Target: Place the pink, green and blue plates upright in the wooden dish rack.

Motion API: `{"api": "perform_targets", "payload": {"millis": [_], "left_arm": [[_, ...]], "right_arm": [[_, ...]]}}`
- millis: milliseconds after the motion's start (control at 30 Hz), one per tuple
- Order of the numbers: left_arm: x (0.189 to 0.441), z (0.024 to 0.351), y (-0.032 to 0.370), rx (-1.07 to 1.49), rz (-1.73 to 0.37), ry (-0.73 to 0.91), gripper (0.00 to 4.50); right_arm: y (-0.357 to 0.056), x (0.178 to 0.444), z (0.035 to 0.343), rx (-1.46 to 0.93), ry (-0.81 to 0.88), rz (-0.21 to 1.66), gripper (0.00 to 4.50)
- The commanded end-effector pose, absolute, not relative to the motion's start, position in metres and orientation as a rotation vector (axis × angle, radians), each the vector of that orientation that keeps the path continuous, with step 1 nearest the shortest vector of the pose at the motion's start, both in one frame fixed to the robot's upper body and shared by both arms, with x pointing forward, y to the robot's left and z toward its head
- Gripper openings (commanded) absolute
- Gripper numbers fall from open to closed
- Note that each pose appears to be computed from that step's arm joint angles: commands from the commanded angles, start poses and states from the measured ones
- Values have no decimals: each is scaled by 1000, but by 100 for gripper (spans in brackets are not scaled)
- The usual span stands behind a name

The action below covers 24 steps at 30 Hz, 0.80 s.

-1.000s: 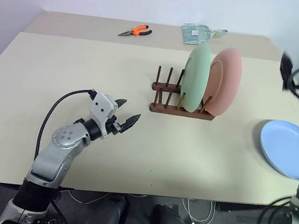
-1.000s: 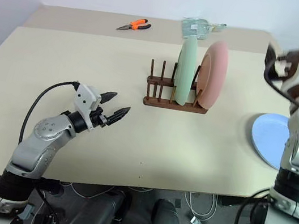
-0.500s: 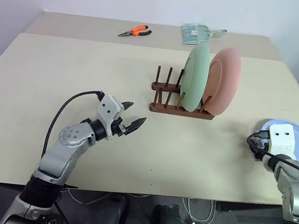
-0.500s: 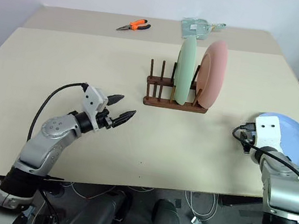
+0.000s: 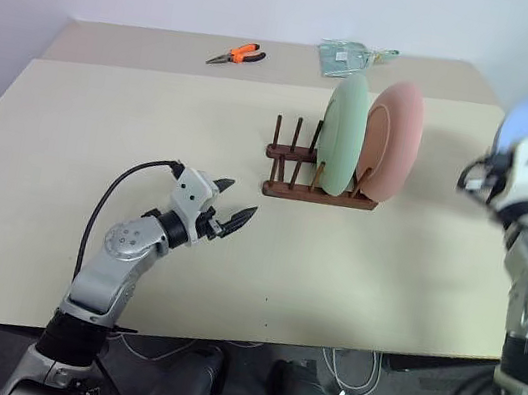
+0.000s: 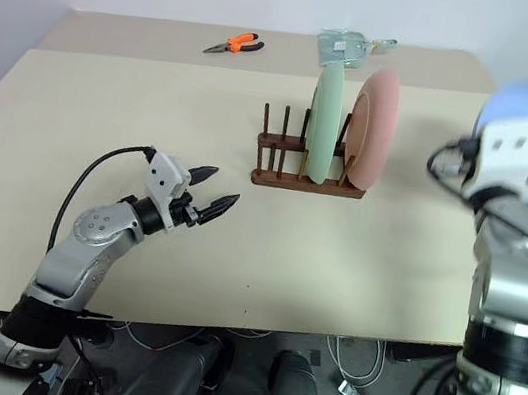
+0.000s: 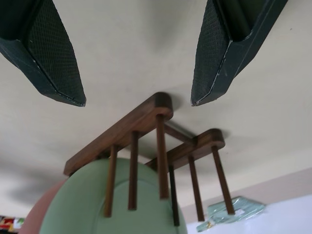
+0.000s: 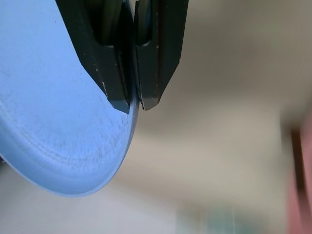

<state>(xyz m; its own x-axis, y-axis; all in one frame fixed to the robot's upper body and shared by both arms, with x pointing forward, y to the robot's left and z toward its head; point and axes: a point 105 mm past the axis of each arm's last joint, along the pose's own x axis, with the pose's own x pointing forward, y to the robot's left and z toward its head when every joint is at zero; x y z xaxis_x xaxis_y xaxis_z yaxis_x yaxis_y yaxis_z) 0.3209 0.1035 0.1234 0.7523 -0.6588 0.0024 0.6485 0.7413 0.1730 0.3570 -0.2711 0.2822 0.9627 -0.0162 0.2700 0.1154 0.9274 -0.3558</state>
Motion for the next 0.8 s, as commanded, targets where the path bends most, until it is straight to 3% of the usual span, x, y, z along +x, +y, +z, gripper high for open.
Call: {"api": "perform_targets", "payload": {"millis": [33,67,133,200,333,500,800], "left_arm": [[330,140,120,199,-632,-141,354],[333,141,123,205,-614,-148,354],[344,144,147,242,-500,-166,354],[349,144,164,264,-437,-171,354],[352,141,173,284,-411,-172,354],[349,140,174,288,-405,-178,354],[342,137,171,282,-404,-173,354]], "right_arm": [[-225,333,353,-211,-567,140,2],[-214,329,362,-159,-601,201,2],[-154,303,392,150,-703,573,2],[-116,281,403,343,-715,825,2],[-77,272,394,630,-588,1038,2],[-45,298,359,835,-335,997,2],[-36,325,320,850,-160,878,2]]}}
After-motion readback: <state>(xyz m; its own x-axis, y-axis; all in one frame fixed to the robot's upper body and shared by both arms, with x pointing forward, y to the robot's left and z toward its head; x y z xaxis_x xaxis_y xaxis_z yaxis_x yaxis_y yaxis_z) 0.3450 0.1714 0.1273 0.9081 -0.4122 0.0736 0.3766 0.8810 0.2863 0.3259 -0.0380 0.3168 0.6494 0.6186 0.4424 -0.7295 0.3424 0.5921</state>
